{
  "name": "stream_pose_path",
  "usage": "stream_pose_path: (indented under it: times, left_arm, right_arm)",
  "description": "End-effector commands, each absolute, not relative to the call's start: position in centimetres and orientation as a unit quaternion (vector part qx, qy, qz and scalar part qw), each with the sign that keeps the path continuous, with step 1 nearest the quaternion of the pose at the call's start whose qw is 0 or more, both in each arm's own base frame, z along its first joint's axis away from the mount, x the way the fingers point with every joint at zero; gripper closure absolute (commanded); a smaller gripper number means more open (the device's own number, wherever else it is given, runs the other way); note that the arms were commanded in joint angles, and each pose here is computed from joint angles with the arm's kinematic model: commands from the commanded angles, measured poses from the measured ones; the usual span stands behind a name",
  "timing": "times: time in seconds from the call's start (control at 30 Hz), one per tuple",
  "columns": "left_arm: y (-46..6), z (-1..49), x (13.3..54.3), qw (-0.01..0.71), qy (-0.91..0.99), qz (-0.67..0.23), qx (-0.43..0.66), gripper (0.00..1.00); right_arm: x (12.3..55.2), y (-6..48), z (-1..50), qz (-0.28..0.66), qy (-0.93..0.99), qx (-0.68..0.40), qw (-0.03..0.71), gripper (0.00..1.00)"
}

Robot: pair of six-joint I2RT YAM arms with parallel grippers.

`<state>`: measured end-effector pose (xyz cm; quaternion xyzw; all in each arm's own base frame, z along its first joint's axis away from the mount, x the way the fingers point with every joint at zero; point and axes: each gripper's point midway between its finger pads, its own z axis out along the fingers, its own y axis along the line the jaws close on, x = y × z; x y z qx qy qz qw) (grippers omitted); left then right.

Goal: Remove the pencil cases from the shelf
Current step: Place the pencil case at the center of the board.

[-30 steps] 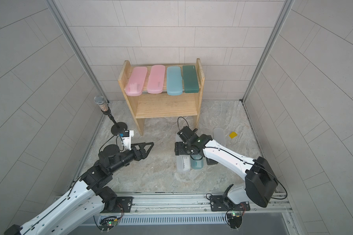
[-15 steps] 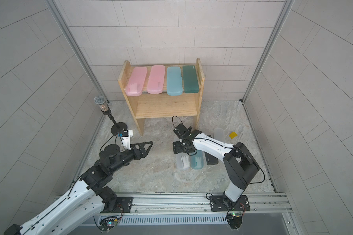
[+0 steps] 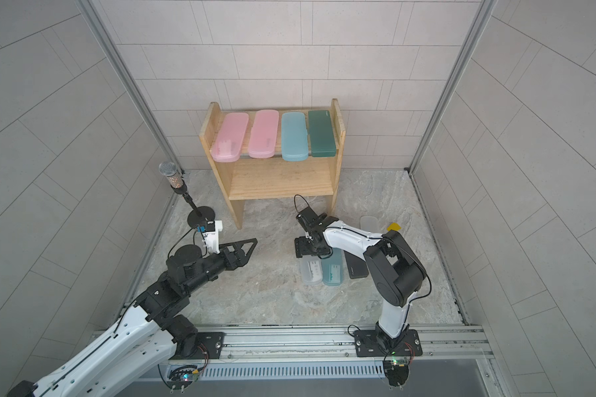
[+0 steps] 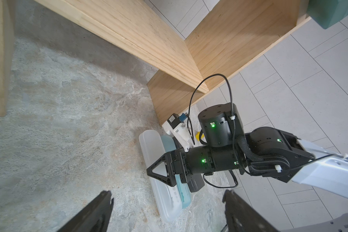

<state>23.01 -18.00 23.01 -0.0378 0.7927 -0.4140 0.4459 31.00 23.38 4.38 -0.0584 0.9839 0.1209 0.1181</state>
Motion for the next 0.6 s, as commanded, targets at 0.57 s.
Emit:
stream_pose_path:
  times: [0.57]
  left_arm:
    - [-17.6, 23.4, 22.8, 0.450, 0.791, -0.413, -0.041, 0.07]
  right_arm:
    - [31.1, 20.2, 3.5, 0.092, 0.987, -0.060, 0.118, 0.23]
